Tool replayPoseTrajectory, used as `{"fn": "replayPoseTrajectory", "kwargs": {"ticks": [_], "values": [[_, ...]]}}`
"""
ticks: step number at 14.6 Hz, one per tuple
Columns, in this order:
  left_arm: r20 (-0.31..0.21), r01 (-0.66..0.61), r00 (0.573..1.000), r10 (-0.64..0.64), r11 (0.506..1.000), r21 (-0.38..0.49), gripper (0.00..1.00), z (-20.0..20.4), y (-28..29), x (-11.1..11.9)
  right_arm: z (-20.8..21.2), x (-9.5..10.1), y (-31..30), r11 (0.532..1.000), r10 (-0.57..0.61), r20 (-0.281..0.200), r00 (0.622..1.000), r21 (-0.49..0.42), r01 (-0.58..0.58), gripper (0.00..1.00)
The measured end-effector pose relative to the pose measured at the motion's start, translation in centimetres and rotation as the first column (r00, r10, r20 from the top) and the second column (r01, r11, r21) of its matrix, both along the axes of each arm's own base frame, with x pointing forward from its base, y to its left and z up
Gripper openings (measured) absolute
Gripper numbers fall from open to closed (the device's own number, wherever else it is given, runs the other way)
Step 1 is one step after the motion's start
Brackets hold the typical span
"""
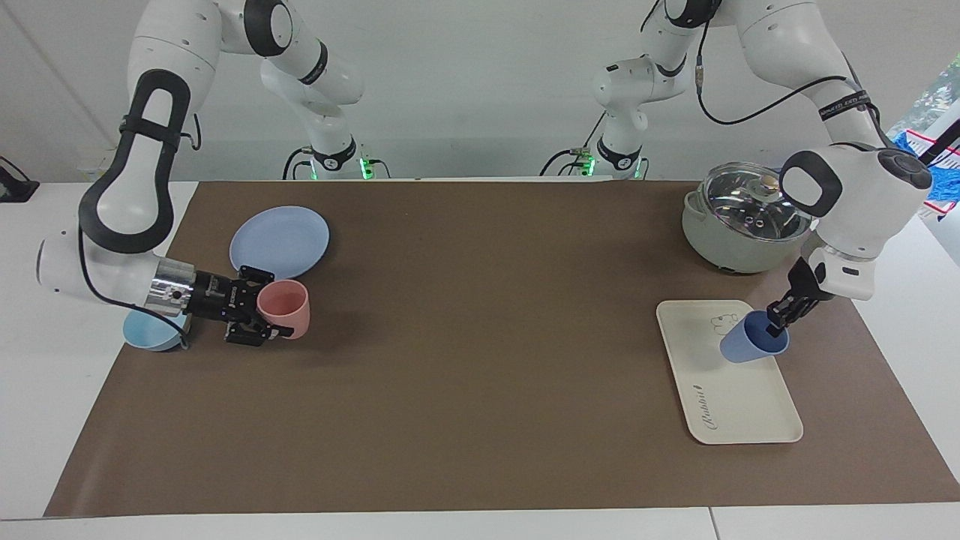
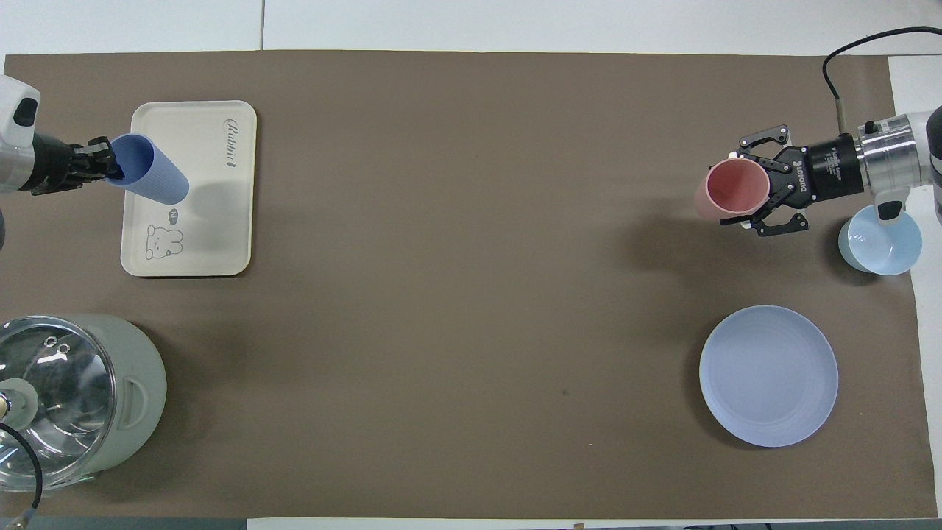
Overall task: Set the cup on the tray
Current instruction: 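Move the blue cup onto the tray while the right gripper returns the pink cup, then lower the blue cup onto the tray and open the left gripper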
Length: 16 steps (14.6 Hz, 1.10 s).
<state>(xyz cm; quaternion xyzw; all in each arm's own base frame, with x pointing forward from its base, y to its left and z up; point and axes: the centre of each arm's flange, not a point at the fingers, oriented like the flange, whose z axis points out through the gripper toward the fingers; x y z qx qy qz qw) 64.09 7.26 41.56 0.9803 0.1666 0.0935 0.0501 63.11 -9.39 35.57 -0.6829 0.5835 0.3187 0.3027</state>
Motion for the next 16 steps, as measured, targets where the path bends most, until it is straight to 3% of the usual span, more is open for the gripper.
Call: {"fn": "replayPoseTrajectory", "kwargs": {"ticks": [5, 9, 11, 14, 16], "values": [[0.017, 0.002, 1.0, -0.002, 1.0, 0.006, 0.06, -3.6, -0.7, -1.1, -5.2, -0.6, -3.7, 0.994, 0.065, -0.049, 0.997, 0.095, -0.06, 0.79], [0.031, 0.003, 1.0, -0.003, 1.0, 0.008, 0.06, -3.6, -0.9, -1.0, -7.1, 1.6, -6.1, 0.988, 0.106, -0.056, 0.993, 0.117, -0.099, 0.79], [0.032, 0.005, 0.999, -0.005, 1.0, 0.008, 0.22, -3.6, -1.0, -1.0, -8.1, 2.5, -6.2, 0.986, 0.125, -0.056, 0.991, 0.113, -0.118, 0.79], [0.029, 0.022, 0.999, -0.022, 1.0, 0.008, 0.55, -2.9, -1.9, -0.8, -9.1, 3.0, -6.4, 0.983, 0.158, -0.053, 0.986, 0.1, -0.152, 0.79], [-0.026, 0.092, 0.995, -0.092, 0.995, 0.022, 0.78, -0.5, -3.0, -0.4, -9.4, 2.9, -6.6, 0.979, 0.188, -0.029, 0.982, 0.091, -0.185, 0.79]]}}
